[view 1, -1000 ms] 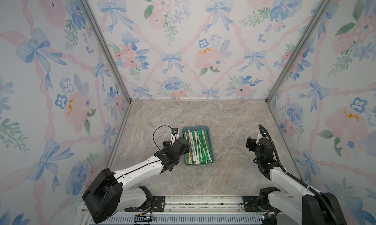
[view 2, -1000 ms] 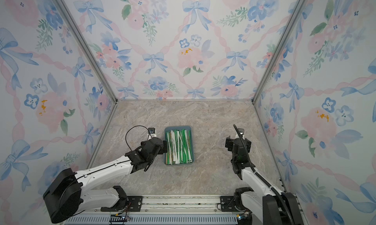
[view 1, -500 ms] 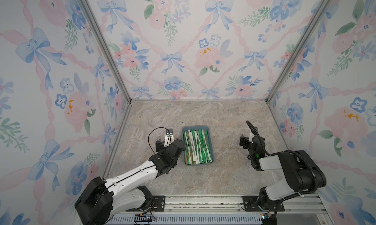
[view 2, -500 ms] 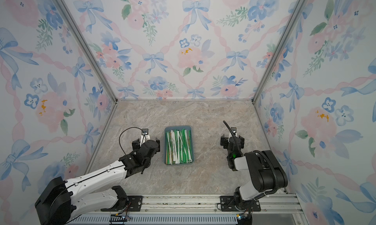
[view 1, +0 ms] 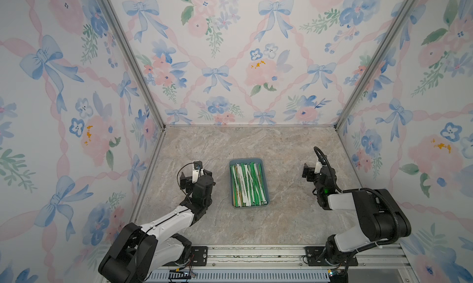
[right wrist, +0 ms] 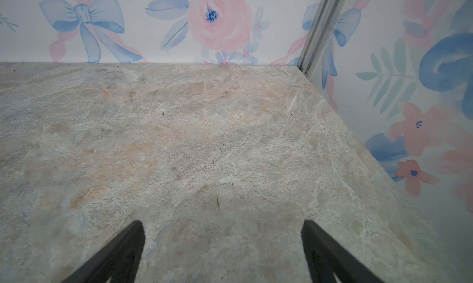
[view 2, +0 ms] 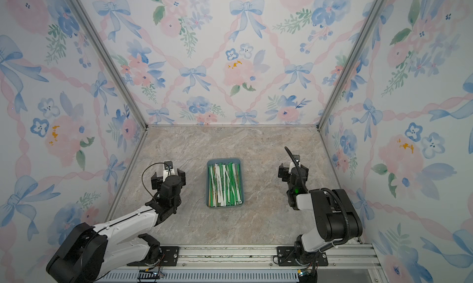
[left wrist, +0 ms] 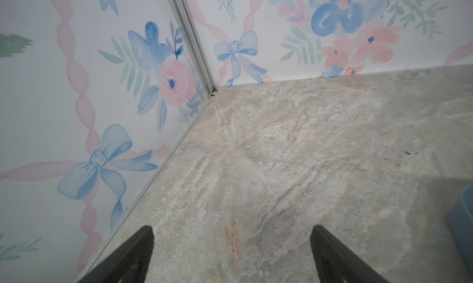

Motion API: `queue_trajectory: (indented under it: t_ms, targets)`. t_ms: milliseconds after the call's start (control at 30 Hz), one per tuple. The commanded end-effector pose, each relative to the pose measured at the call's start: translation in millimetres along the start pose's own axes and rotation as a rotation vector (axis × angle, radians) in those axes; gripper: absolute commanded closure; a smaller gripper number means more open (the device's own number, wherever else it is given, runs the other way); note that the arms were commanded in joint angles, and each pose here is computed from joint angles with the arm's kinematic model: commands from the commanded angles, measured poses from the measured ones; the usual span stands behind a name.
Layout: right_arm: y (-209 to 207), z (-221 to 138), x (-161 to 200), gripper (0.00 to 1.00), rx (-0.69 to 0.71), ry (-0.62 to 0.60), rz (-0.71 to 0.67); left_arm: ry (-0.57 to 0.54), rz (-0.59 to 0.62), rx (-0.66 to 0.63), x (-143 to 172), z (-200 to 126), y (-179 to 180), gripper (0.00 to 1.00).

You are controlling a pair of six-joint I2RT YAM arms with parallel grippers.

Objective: Put the straws into the storage box
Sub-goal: Reset both arms

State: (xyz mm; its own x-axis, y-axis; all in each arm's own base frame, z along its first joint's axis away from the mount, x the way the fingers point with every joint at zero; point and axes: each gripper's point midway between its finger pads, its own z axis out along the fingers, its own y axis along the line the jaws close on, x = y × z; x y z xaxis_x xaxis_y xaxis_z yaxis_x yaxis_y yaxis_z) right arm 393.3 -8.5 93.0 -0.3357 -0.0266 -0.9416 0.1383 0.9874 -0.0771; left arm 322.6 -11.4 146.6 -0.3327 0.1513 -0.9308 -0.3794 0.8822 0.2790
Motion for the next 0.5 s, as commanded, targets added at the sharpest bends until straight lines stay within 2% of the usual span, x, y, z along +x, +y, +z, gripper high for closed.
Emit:
queue_trajectory:
  t_ms: [0,133,267,333,467]
  targets:
    - [0,1,-6,0.03,-0.009,-0.015,0.020,-0.084,0.002,0.003,-18,13,-2,0.02]
    - [0,1,-6,0.03,-0.009,-0.015,0.021,-0.146,-0.076,0.109,-20,21,-9,0.02]
    - [0,1,-6,0.03,-0.010,-0.014,0.020,-0.192,-0.180,0.130,-18,28,4,0.02]
    - [0,1,-6,0.03,-0.010,-0.015,0.021,-0.200,-0.186,0.171,-16,31,1,0.02]
    - [0,1,-6,0.03,-0.010,-0.015,0.021,-0.226,-0.188,0.172,-6,30,1,0.02]
